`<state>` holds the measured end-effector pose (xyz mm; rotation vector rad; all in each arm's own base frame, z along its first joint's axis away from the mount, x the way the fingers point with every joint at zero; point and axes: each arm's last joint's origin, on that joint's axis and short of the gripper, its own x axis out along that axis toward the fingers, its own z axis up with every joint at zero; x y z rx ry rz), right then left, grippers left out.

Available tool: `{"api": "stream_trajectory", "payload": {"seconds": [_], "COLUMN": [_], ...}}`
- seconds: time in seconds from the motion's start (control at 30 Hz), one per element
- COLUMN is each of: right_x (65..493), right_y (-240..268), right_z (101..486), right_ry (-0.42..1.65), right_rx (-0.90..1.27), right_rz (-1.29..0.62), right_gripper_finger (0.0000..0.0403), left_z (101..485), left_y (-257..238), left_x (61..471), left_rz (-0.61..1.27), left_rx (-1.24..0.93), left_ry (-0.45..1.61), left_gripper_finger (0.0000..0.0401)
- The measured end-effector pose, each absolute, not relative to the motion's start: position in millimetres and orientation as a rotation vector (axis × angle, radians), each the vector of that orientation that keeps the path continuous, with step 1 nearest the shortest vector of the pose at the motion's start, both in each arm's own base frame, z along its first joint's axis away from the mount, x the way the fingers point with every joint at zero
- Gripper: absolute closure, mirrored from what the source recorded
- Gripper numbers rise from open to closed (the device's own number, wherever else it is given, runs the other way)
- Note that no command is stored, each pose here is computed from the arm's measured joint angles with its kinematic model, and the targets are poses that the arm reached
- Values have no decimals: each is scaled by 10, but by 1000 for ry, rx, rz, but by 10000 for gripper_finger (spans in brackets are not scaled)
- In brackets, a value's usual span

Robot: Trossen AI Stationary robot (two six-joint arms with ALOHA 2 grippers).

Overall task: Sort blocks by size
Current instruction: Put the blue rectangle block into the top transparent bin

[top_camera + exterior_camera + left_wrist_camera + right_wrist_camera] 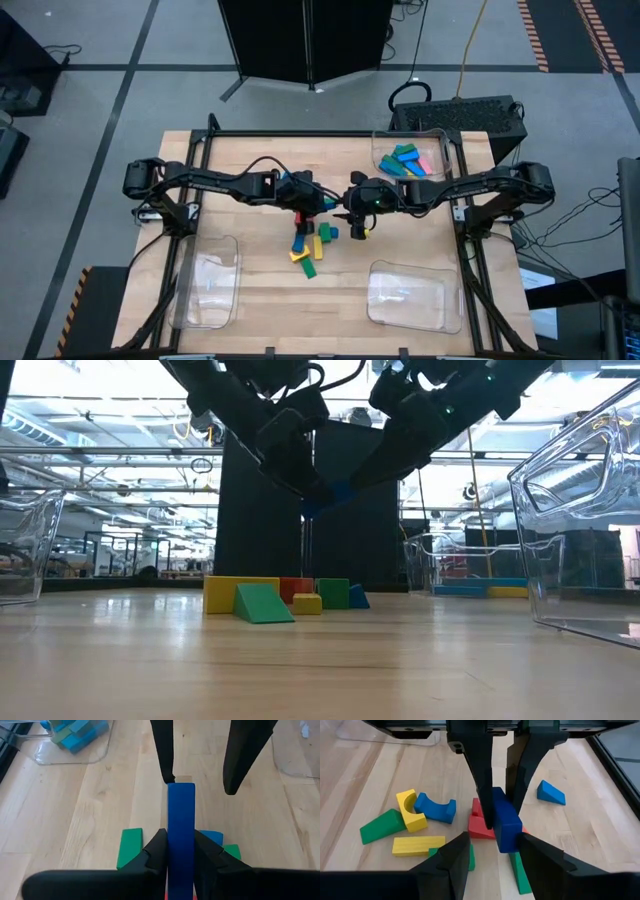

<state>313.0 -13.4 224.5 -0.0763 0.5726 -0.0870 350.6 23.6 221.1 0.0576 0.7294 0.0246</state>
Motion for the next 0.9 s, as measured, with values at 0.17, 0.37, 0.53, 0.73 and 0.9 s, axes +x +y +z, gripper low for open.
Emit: {"api": "stream_trajectory", "payload": {"seconds": [0.17,0.37,0.53,0.73,0.9], "right_x": [3144,3126,3119,3119,3118], "right_y": [-144,-102,-101,-101,-101], "right_z": [2272,2322,2295,2281,2281], "right_ry": [549,529,552,562,562], "right_rx": [-89,-114,-111,-106,-106], "right_rz": [-101,-80,-76,-76,-75], "right_gripper_finger": [236,236,236,248,308], "left_z": [2242,2230,2246,2261,2259], "left_y": [216,216,223,222,224], "left_x": [3525,3516,3530,3543,3541], "left_rz": [-6,-8,-2,-2,-2], "left_rx": [77,76,77,75,75], "left_ry": [705,718,695,675,676], "left_gripper_finger": [347,347,347,347,347]}}
